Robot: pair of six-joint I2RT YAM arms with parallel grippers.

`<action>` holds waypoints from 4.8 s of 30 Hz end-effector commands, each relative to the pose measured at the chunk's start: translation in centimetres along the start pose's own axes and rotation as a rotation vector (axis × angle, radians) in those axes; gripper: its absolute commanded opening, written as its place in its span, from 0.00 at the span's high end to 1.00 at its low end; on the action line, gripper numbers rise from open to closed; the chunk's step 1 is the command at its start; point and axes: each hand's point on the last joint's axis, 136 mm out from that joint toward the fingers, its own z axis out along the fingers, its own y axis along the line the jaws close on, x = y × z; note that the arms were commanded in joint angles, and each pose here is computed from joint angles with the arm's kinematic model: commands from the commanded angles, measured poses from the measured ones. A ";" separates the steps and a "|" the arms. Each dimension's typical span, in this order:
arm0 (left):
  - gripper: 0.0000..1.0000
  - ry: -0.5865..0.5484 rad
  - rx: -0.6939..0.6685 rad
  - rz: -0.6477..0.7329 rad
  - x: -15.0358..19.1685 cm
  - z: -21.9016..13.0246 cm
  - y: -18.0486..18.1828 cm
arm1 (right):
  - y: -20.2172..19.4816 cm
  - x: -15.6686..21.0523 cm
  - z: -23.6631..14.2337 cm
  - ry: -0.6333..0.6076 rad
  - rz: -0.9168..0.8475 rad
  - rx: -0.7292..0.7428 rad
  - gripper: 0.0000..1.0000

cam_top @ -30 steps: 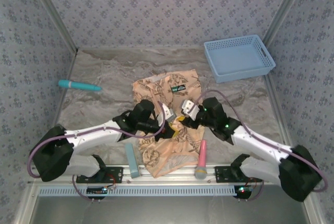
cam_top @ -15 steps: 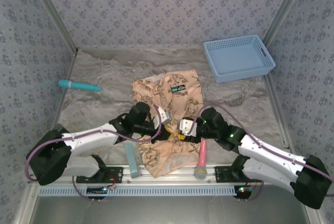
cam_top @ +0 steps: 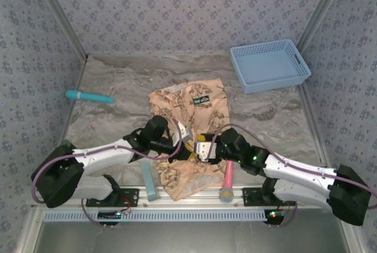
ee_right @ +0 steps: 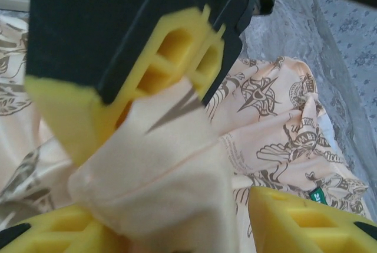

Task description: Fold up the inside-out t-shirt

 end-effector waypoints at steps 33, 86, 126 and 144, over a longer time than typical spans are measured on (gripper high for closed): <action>0.23 0.005 -0.340 -0.197 -2.2 -5.0 2.5 | -10.6 1.0 -6.1 0.043 1.005 0.273 0.00; 0.27 0.018 -0.372 -0.795 -1.8 -7.2 6.5 | 1.1 0.0 -3.6 0.353 1.359 -0.232 0.36; 0.33 0.340 -0.492 -0.827 0.8 -4.3 2.7 | -4.3 4.4 -6.5 0.269 1.484 0.049 0.37; 0.59 0.433 -0.575 -0.757 0.4 -2.1 2.5 | -2.0 3.0 -5.6 0.227 1.280 -0.033 0.38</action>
